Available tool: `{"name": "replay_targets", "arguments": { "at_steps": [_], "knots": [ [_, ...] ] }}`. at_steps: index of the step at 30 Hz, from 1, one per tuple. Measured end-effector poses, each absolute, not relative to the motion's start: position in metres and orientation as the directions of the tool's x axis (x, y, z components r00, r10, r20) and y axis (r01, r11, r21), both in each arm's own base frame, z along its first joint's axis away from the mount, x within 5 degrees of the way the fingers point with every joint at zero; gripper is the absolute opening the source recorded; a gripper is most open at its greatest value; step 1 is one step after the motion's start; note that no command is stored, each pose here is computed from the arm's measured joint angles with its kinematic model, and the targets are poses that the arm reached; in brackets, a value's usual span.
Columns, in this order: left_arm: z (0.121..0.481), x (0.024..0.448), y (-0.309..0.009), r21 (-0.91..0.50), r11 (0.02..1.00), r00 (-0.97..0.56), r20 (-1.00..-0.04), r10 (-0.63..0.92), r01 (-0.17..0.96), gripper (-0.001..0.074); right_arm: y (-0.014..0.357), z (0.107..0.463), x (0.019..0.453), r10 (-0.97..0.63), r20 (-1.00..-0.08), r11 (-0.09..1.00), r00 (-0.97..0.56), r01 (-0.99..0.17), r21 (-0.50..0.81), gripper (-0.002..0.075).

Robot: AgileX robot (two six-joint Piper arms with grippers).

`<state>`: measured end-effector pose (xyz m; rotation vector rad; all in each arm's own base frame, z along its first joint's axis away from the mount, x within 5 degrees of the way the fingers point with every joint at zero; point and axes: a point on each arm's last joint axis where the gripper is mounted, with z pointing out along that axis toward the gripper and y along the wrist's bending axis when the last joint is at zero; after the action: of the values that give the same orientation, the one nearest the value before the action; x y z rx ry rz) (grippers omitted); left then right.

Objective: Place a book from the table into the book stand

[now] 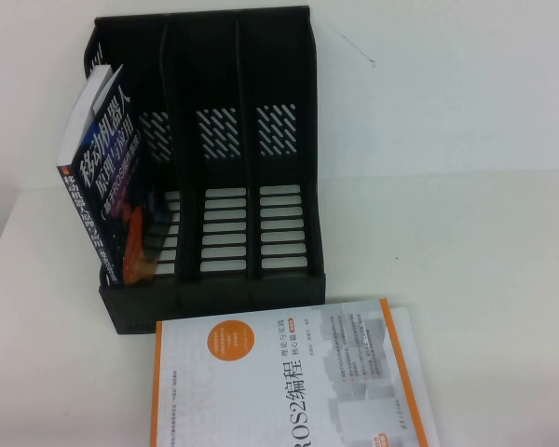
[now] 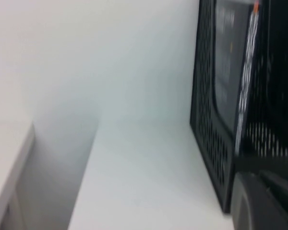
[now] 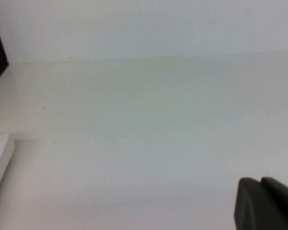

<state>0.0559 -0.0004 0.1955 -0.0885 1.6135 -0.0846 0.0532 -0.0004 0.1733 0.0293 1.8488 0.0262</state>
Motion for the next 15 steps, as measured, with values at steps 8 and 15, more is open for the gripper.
{"name": "replay_targets", "arguments": {
  "at_steps": [8,15],
  "knots": [
    [0.213,0.055,0.001,-0.105,0.995,0.153,-0.983,-0.103,0.001,-0.0002,0.001,0.194,0.057,0.036,-0.998,0.999,-0.049,-0.012,0.036,-0.0003],
    [0.234,0.049,0.003,-0.099,0.995,0.376,-0.922,-0.094,0.006,-0.0002,0.002,0.224,0.053,0.072,-0.958,0.997,0.276,-0.046,0.061,-0.0003]
  ]
}}
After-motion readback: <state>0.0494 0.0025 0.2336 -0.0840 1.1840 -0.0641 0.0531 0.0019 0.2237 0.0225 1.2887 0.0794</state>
